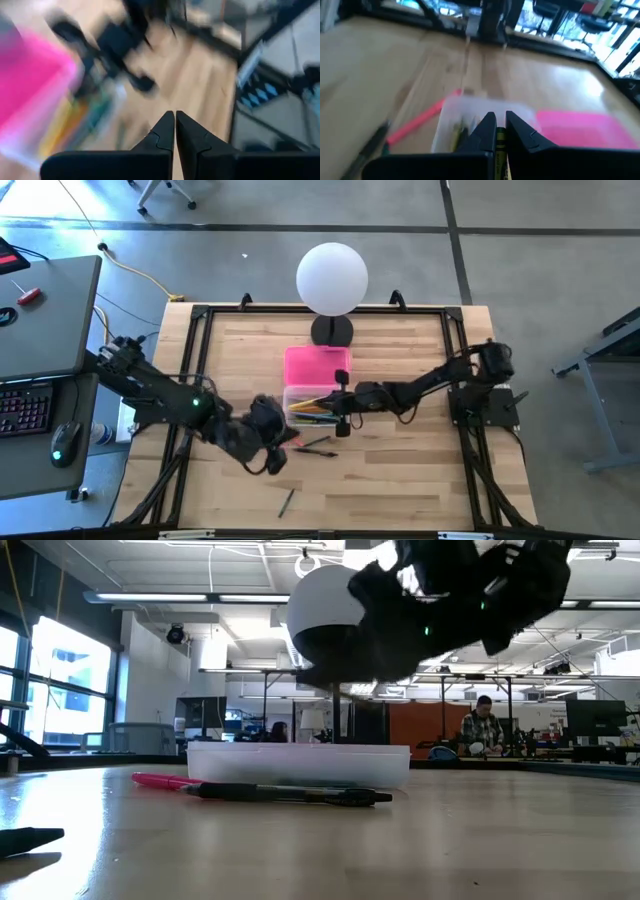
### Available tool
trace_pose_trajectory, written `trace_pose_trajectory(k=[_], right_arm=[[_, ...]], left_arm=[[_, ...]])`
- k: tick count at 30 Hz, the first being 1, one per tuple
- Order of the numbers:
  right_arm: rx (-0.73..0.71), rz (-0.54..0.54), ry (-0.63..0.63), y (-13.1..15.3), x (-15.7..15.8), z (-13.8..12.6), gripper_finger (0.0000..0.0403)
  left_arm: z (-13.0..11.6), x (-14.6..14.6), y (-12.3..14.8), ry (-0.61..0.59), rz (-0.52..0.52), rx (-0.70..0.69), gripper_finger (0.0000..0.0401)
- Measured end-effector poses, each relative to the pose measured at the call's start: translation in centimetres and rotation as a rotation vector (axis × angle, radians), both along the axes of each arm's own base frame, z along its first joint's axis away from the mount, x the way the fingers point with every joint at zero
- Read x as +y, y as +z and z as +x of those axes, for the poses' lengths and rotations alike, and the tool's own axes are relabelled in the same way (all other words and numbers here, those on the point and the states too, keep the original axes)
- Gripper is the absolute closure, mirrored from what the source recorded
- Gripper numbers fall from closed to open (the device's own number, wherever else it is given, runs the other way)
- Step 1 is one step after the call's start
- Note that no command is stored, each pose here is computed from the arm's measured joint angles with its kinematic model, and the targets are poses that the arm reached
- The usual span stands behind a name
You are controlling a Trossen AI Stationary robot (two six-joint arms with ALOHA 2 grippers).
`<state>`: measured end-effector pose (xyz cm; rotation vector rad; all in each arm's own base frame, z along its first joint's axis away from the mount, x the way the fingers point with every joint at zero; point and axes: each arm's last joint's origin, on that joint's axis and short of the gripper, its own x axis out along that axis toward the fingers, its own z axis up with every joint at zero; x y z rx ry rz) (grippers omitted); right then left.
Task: Pick & place school supplies into a supply box
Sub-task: Put the light green crayon into the pink supply box, then put the bottom green crayon into the pink supply box
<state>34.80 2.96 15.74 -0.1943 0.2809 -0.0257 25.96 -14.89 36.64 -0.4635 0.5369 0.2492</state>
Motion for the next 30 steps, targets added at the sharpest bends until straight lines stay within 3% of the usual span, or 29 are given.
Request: trace_pose_trajectory(k=[8, 14, 23, 30], right_arm=[[0.071, -0.038, -0.043, -2.6, -0.3, 0.4, 0.0377], [-0.018, -0.066, -0.040, -1.7, -0.3, 0.7, 0.0337], [-0.024, 0.009, -0.055, -1.7, -0.2, 0.6, 0.0321], [-0.015, 0.014, -0.040, -1.8, 0.3, 0.6, 0.0320]], left_arm=[[0.9, -5.3, -6.4, -0.008, -0.384, 0.404, 0.0355], [2.0, -8.4, -11.6, 0.051, -0.488, 0.636, 0.0355], [4.3, -10.4, -16.0, 0.043, -0.494, 0.633, 0.0355], [4.8, -10.7, -17.0, 0.169, -0.542, 0.596, 0.0355]])
